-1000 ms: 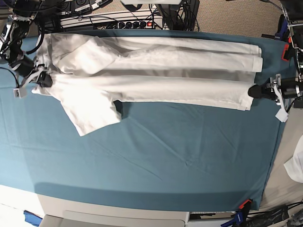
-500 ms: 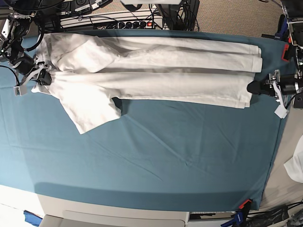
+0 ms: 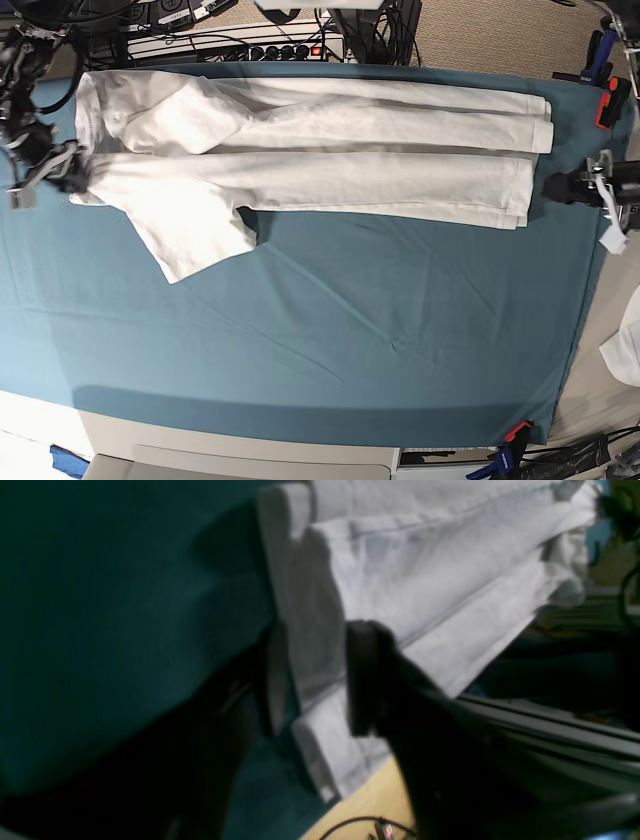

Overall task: Fold the T-shirt properly
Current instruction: 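Grasp the shirt's sleeve end with the right gripper and tuck it inward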

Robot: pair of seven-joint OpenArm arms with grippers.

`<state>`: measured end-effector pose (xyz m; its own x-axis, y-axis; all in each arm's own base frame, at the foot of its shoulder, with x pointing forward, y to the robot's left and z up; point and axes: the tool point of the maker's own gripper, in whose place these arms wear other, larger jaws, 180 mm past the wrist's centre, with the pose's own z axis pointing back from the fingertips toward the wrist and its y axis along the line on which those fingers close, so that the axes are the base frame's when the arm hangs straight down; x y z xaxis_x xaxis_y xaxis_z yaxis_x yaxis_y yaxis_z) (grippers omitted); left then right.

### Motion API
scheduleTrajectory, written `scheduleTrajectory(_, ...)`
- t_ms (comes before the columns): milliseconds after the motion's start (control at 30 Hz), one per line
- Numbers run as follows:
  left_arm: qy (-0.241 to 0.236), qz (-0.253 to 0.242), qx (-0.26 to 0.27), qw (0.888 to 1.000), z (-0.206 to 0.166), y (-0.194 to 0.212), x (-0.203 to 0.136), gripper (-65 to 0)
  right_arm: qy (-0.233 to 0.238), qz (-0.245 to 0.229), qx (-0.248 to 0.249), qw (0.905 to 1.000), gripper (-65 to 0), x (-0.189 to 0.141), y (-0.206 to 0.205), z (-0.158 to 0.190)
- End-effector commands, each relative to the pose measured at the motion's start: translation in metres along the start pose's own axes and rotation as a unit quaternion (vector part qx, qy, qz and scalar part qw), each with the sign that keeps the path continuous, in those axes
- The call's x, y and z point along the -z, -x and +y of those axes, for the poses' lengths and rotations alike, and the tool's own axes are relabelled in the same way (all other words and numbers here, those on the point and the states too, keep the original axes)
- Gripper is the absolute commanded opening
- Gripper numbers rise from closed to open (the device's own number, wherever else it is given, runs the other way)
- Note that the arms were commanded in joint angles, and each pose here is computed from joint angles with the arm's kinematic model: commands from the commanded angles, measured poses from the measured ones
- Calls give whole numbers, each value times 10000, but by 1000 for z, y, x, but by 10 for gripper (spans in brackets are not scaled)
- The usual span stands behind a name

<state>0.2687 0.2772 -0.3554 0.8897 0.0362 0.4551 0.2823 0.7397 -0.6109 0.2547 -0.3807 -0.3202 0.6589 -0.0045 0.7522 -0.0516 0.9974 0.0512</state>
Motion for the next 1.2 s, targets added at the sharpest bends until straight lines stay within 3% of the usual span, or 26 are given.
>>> scheduleTrajectory(0, -69, -254, 212, 9994, -2, -21, -16, -415, 175, -478, -188, 9985, -464, -14, -32, -11)
scheduleTrajectory(167, -207, -778, 320, 9962, -1, -44, -39, -415, 570, -1330, -305, 9890, -464, -42, -82, -27)
scheduleTrajectory(300, -313, -1132, 409, 9922, -1, -58, -56, -416, 671, -1461, -305, 9865, -464, -35, -95, -27)
scheduleTrajectory(433, -401, -1422, 501, 9878, -2, -69, -71, -416, 466, -1536, -205, 9868, -464, -15, -96, -7)
scheduleTrajectory(633, -422, -1524, 502, 9861, -2, -72, -75, -416, -124, -1239, -280, 9918, -464, 41, -88, 41)
scheduleTrajectory(767, -402, -1526, 490, 9862, -2, -71, -73, -416, -394, -965, -217, 9943, -464, 80, -86, 54)
scheduleTrajectory(933, -391, -1533, 485, 9862, -3, -71, -73, -416, -680, -682, 353, 9947, -458, 114, -83, 55)
scheduleTrajectory(1033, -389, -1534, 485, 9862, -3, -71, -72, -416, -884, -551, 829, 9911, -396, 127, -78, 56)
scheduleTrajectory(1167, -389, -1535, 485, 9862, -3, -71, -73, -416, -1083, -379, 1321, 9846, -393, 139, -63, 60)
